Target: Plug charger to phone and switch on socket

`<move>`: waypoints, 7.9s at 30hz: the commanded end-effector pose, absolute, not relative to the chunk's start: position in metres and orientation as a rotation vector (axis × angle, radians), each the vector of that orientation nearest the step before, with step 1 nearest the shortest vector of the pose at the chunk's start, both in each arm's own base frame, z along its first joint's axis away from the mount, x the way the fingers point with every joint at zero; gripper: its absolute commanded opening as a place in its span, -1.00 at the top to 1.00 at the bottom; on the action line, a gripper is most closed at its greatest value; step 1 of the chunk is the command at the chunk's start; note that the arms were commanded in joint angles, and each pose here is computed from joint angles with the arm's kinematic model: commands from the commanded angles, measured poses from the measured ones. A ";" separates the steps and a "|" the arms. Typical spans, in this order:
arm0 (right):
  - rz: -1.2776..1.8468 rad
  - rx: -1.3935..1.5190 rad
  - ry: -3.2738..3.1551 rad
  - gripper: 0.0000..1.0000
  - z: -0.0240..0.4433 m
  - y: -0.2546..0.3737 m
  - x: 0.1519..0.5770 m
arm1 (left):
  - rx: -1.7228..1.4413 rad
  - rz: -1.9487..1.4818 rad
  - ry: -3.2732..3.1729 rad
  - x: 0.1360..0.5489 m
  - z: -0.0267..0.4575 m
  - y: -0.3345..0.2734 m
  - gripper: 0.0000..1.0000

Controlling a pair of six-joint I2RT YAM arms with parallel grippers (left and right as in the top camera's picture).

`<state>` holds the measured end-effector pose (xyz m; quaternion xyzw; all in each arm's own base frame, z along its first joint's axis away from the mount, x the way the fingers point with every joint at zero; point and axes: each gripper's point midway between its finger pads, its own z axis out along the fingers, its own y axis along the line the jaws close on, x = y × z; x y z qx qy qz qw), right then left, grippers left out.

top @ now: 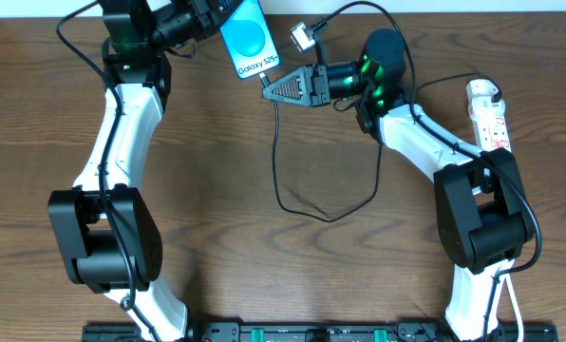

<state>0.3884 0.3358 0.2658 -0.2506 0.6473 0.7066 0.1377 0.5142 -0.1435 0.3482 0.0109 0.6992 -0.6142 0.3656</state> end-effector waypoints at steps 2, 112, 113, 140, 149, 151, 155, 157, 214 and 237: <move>1.914 -0.549 1.776 0.98 0.282 0.331 0.426 | 0.109 -1.694 1.837 0.492 0.358 -0.163 0.85; 0.444 0.251 2.240 -0.99 0.260 0.094 0.455 | -0.103 -1.297 2.379 0.473 0.211 -0.162 0.86; 0.433 0.255 2.231 -0.98 0.264 0.091 0.453 | -0.086 -1.268 2.412 0.469 0.203 -0.168 0.85; 0.395 0.236 2.264 -0.99 0.258 0.088 0.447 | -0.013 -1.218 2.915 0.411 0.009 -0.276 0.85; 0.391 0.238 2.264 -0.99 0.258 0.087 0.447 | -0.003 -1.180 2.938 0.407 0.002 -0.279 0.85; 0.391 0.238 2.264 -0.99 0.258 0.087 0.447 | -0.002 -1.179 2.937 0.407 0.002 -0.279 0.79; 0.391 0.239 2.264 -0.99 0.258 0.087 0.447 | -0.008 -1.146 2.939 0.409 0.000 -0.277 0.70; 0.383 0.242 2.263 -0.99 0.258 0.086 0.448 | -0.011 -1.135 2.940 0.409 -0.001 -0.276 0.70; 0.159 0.311 2.327 -0.98 0.282 0.021 0.431 | -0.028 -0.021 2.765 0.394 0.179 -0.063 -0.80; 0.453 0.271 2.719 -0.87 0.156 -0.128 0.441 | -0.028 -0.021 2.765 0.394 0.179 -0.063 -0.80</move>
